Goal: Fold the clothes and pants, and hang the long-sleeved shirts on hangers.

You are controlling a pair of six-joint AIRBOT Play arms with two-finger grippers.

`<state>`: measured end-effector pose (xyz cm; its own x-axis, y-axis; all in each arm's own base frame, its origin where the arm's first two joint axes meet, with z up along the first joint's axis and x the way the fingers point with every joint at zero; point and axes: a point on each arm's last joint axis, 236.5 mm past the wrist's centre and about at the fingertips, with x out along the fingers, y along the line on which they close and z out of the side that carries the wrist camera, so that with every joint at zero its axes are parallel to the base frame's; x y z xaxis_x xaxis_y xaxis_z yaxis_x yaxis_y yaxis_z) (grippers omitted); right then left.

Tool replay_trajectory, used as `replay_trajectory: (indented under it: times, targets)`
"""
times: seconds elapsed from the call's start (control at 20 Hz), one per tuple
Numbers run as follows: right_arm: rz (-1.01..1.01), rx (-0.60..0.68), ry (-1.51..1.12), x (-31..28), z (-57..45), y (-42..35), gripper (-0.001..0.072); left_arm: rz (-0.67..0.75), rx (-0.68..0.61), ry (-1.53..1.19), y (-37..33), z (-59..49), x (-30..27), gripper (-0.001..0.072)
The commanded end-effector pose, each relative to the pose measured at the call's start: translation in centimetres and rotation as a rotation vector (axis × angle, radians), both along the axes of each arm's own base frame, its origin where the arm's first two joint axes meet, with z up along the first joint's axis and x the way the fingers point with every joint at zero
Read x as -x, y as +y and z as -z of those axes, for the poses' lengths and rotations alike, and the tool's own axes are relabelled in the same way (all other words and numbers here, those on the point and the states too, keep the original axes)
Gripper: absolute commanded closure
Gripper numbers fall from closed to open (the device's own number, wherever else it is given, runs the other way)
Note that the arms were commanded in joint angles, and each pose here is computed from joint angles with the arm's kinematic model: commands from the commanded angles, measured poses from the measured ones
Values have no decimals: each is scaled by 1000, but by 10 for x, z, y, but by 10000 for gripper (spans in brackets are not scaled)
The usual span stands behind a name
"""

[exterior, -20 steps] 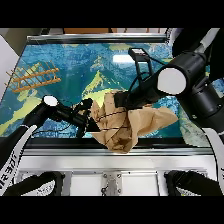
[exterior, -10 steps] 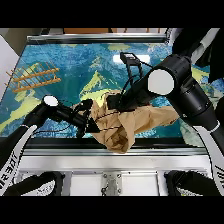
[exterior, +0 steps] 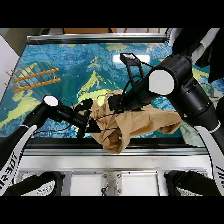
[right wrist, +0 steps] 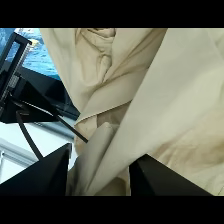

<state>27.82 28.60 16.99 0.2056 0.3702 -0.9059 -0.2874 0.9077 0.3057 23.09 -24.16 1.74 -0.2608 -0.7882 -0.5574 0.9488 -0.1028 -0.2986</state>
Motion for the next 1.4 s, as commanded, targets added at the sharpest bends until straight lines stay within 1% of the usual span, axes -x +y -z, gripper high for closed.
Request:
replay_trajectory:
  times: [0.0,0.2,0.25,0.3,0.35,0.5,0.65,0.85,0.9,1.0,1.05,1.1,1.2,1.3,1.35]
  targets:
    - [32,50,-40,-6,-6,-23,300,1,-9,-3,2,2,0,693]
    - [71,50,-56,-11,-18,-47,296,1,-9,-3,2,2,0,693]
    - [85,65,-41,-10,-17,-57,275,1,-9,-3,2,2,0,693]
    - [99,81,-21,-10,-15,-65,177,1,-9,-3,2,2,0,693]
    - [95,92,-18,-10,-14,-70,102,1,-9,-3,2,2,0,693]
    - [63,101,-31,-12,-14,-71,99,1,-9,-3,2,2,0,693]
    - [-37,118,-78,-12,-20,-76,99,1,-9,-3,2,2,0,693]
    - [-159,132,-196,-22,-44,-123,98,2,-10,-3,2,2,0,693]
    - [-211,89,-223,-21,-53,-129,98,1,-10,-3,2,2,0,693]
    - [-324,-100,-268,-9,-75,-122,100,2,-10,-3,2,2,0,693]
    - [-350,-213,-288,-4,-87,-118,102,2,-10,-3,2,2,0,693]
    - [-334,-292,-302,-6,-97,-120,103,2,-10,-3,2,2,0,692]
    - [-298,-366,-311,-10,-107,-126,102,2,-10,-3,2,2,0,693]
    - [-258,-361,-326,-19,-108,-136,102,1,-10,-3,2,2,0,692]
    - [-302,-336,-370,-23,-107,-139,102,1,-10,-4,2,2,0,692]
